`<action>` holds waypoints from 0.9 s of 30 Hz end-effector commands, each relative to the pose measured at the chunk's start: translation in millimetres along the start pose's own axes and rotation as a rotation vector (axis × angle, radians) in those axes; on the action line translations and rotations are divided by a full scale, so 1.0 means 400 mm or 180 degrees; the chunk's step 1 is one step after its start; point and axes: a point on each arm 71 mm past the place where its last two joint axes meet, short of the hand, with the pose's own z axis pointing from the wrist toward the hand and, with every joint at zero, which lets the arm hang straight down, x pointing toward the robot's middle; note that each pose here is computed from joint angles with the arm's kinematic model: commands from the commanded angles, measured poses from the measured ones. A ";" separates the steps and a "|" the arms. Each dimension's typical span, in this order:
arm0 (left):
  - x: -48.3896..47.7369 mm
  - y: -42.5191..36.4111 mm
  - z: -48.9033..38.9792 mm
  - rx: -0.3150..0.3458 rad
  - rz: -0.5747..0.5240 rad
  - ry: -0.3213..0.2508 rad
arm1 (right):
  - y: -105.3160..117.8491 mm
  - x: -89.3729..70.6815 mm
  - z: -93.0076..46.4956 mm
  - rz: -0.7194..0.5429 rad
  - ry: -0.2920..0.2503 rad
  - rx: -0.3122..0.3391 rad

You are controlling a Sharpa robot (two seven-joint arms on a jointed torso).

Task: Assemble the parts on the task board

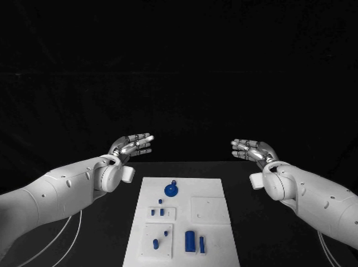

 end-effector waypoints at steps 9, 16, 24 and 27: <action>0.070 0.023 -0.046 0.0020 -0.0055 -0.0110 | 0.028 0.048 -0.039 0.0152 -0.0048 -0.0170; 0.163 0.037 -0.130 0.0037 -0.0121 -0.0285 | 0.047 0.115 -0.121 0.0380 -0.0114 -0.0258; 0.240 0.029 -0.221 0.0042 -0.0158 -0.0446 | 0.049 0.176 -0.230 0.0567 -0.0190 -0.0172; 0.255 0.025 -0.241 0.0043 -0.0162 -0.0477 | 0.048 0.189 -0.259 0.0600 -0.0207 -0.0131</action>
